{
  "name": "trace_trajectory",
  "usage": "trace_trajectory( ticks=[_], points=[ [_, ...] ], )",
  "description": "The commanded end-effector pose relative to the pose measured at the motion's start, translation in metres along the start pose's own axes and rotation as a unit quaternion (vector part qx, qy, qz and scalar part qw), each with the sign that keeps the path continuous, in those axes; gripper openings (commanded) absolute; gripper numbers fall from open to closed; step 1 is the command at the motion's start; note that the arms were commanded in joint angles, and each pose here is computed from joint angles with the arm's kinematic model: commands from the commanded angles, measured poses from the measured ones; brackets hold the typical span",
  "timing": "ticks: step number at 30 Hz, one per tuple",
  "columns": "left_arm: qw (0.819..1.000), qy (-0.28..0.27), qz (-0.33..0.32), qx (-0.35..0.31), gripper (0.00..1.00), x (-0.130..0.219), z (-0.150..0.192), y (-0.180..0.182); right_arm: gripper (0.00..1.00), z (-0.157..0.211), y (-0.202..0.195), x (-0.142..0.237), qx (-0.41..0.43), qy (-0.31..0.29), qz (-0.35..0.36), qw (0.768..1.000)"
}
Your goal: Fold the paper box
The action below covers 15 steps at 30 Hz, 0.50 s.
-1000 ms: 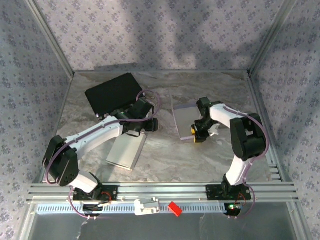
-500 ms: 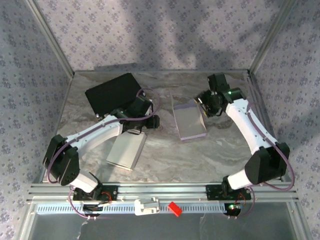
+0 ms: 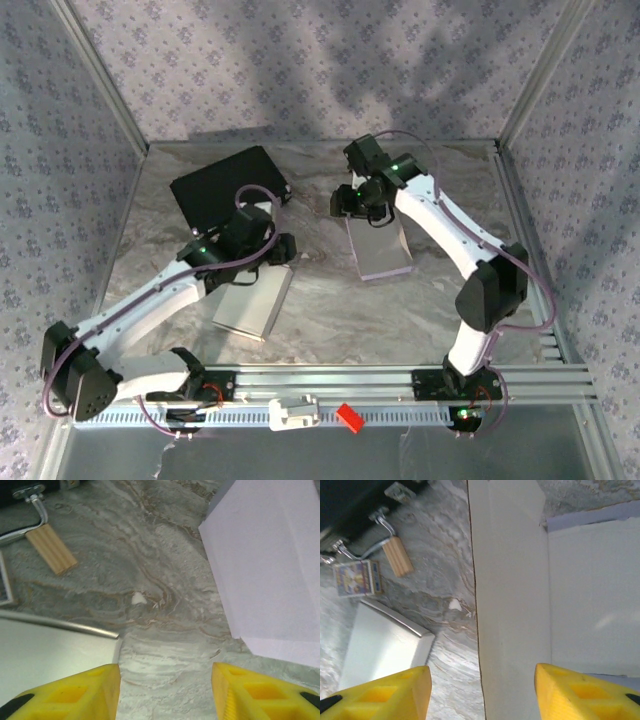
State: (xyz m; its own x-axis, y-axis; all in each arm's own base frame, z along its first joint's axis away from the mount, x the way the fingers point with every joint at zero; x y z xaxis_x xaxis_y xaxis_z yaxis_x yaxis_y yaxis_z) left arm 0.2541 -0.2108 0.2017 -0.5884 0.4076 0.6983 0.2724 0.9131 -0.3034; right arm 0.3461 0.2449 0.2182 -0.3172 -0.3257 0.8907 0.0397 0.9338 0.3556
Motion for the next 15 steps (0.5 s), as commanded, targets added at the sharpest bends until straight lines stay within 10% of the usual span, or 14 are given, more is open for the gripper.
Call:
trace_trajectory(
  ticks=[1, 15],
  points=[
    [0.999, -0.007, -0.015, 0.029, 0.52, 0.014, 0.009, 0.014, 0.54, -0.002, 0.004, 0.002, 0.029, 0.004, 0.01, 1.0],
    [1.0, 0.009, -0.001, 0.011, 0.52, 0.035, 0.022, 0.016, 0.0, -0.03, -0.016, 0.012, -0.144, -0.081, 0.051, 0.985]
  ],
)
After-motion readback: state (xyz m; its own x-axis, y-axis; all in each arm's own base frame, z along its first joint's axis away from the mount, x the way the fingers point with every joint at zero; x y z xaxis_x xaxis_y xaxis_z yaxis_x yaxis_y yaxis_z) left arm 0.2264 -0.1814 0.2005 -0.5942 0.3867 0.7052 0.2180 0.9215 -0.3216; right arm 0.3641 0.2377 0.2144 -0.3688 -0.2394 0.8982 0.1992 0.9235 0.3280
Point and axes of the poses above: each hand's point on the last joint's axis, 136 mm out from that joint toward the fingers, its own x axis back along the fingers, its own y axis along the line the jaws close on, z = x × y, the point moved 1 cm from there along x, back along the fingers, and after that the axes turned 10 degrees about -x, right-handed, at the moved point
